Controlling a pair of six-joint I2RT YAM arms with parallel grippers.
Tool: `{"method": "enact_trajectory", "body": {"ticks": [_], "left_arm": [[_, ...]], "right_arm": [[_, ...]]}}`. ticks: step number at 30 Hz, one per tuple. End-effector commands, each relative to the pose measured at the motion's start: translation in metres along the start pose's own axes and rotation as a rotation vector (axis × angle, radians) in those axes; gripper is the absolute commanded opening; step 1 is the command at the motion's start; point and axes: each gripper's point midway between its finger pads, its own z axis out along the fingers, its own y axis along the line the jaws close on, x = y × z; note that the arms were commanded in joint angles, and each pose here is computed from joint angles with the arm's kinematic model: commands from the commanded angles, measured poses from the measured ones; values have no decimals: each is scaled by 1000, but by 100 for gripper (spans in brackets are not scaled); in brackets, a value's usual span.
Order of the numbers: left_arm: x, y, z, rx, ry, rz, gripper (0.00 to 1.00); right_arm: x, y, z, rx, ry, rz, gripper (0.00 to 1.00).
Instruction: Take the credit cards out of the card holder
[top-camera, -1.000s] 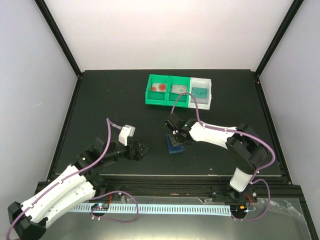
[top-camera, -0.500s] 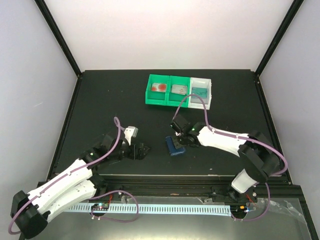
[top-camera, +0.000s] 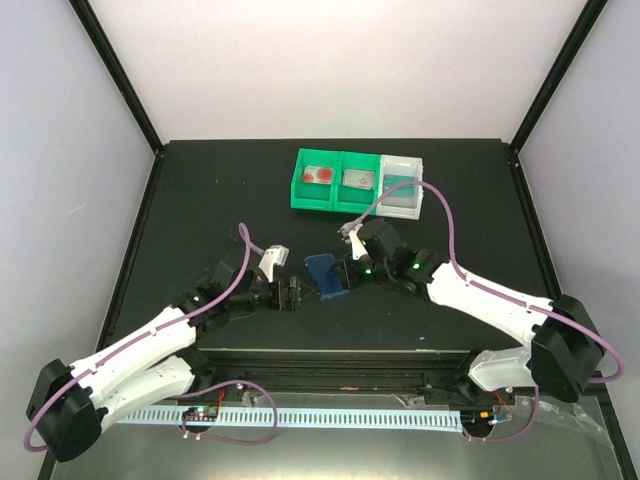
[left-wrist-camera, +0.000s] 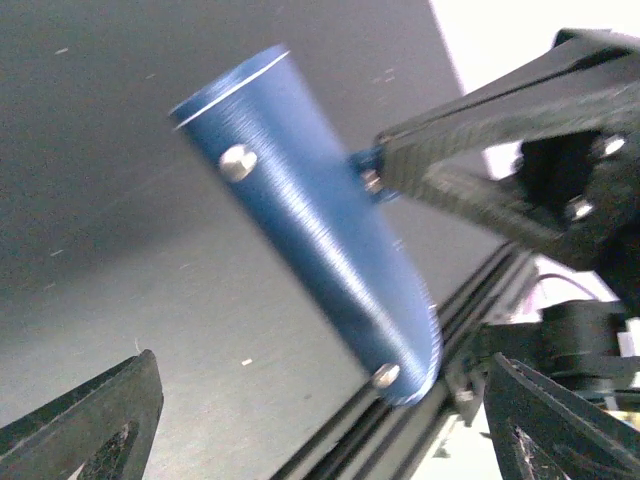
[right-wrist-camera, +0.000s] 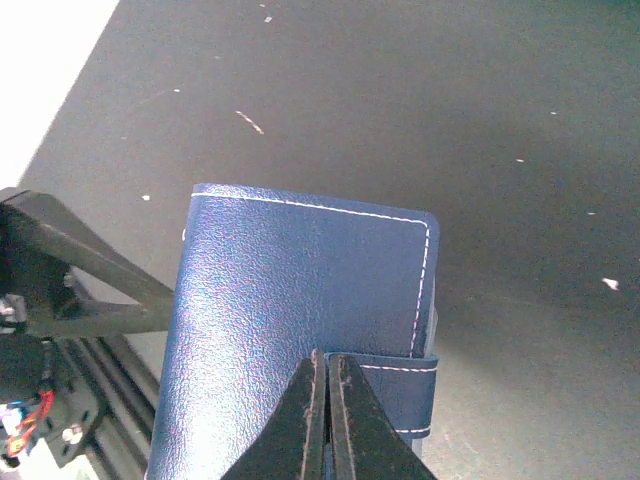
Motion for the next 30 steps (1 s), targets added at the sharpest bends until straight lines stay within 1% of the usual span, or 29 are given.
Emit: {"method": "enact_trajectory", "body": {"ticks": [1,6,8,9,11,12,14,15,18,19,20,23,26,28,30], "left_arm": [[-21,-47,-7,222,-60,-25,90],[-23,-39,1,187,-59,-52,89],[-22,-36,4,179,-49,-63,84],[-22,-35,6,176,-45,-67,79],[-22,-34,7,170,-43,-74,68],[-23,-32,8,163,-48,-78,59],[-23,-28,8,142,-53,-87,38],[-22,-25,9,131,-50,-91,31],[-19,-20,11,109,-40,-101,15],[-19,-19,11,107,-37,-102,8],[-18,-19,12,106,-33,-99,2],[-16,-15,13,95,-26,-94,2],[-14,-9,16,76,-17,-99,2],[-14,-4,18,60,-15,-98,2],[-13,3,22,30,-7,-102,2]], "right_arm": [[-9,26,-10,-119,-43,12,1],[-11,36,-15,-167,-64,24,1],[-11,41,-16,-191,-67,24,1],[-11,43,-17,-200,-67,24,1],[-10,46,-17,-211,-66,20,1],[-9,46,-17,-213,-66,19,1],[-8,44,-17,-204,-66,16,1],[-7,42,-17,-195,-68,13,1],[-4,29,-17,-130,-77,-1,1],[-3,23,-17,-101,-79,-5,1],[-2,19,-17,-79,-80,-10,1],[2,5,-17,-15,-84,-15,1],[4,-17,-18,102,-97,-17,1],[8,-32,-17,177,-85,-19,1],[12,-39,-13,210,-70,-24,1]]}}
